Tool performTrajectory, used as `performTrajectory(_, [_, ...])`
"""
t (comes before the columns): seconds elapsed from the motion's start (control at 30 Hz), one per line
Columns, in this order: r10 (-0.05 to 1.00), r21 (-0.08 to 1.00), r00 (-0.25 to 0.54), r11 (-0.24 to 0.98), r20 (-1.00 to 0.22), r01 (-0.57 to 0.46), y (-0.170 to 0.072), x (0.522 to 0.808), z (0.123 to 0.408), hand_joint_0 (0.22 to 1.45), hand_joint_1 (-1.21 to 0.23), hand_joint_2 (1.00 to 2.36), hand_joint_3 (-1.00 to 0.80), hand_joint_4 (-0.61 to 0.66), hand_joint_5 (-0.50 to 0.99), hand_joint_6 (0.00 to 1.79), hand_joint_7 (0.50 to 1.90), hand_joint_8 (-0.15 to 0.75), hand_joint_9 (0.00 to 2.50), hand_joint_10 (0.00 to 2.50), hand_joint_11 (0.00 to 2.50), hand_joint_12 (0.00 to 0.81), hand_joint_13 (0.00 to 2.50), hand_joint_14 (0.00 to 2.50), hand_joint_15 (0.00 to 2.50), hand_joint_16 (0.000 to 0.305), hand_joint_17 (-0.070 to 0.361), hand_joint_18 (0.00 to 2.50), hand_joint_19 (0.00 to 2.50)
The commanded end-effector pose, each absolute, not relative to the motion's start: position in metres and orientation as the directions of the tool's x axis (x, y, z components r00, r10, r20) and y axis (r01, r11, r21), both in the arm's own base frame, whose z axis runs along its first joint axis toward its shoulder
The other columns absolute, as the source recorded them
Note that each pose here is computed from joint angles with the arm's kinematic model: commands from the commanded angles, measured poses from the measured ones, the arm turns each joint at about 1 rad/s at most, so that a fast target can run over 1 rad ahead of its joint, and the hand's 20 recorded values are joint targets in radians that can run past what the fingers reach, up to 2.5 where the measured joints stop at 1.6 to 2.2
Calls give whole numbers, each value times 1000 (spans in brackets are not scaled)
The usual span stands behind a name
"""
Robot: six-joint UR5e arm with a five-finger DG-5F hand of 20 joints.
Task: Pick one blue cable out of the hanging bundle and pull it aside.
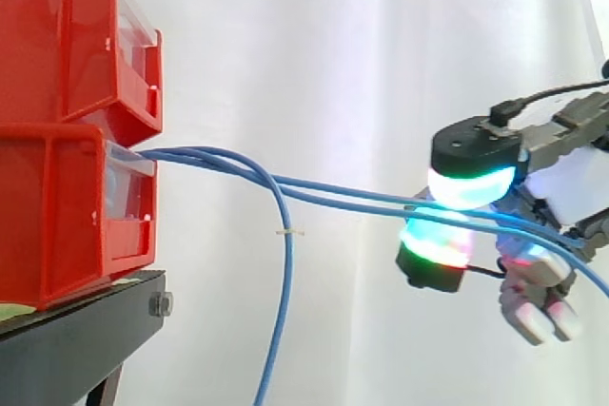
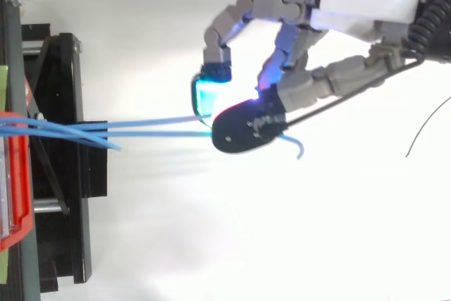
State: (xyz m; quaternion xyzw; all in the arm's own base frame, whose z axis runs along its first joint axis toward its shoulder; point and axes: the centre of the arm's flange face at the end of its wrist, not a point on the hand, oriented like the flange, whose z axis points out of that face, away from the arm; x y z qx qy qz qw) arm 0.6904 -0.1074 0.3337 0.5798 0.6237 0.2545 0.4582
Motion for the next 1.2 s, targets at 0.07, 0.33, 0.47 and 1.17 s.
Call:
performTrajectory(0.07, [954,868,123,189,-272,459,-108,673,330,576,-833,1022,59,-152,-59,919,1000,220,1272,20,626,345,962,21,655,48,108,847,646])
performTrajectory(0.33, [964,934,215,74,-157,349,-100,675,320,575,-834,1020,58,-170,-58,921,972,212,1072,14,465,345,897,20,591,47,106,787,587])
performTrajectory(0.47, [966,935,213,66,-148,347,-96,676,319,574,-833,1021,60,-163,-59,921,971,209,1062,15,474,355,892,22,590,47,105,778,587])
performTrajectory(1.17, [968,958,214,66,-129,280,-89,686,323,576,-834,1021,67,-142,-56,918,980,220,1123,15,513,358,924,22,626,48,108,800,614])
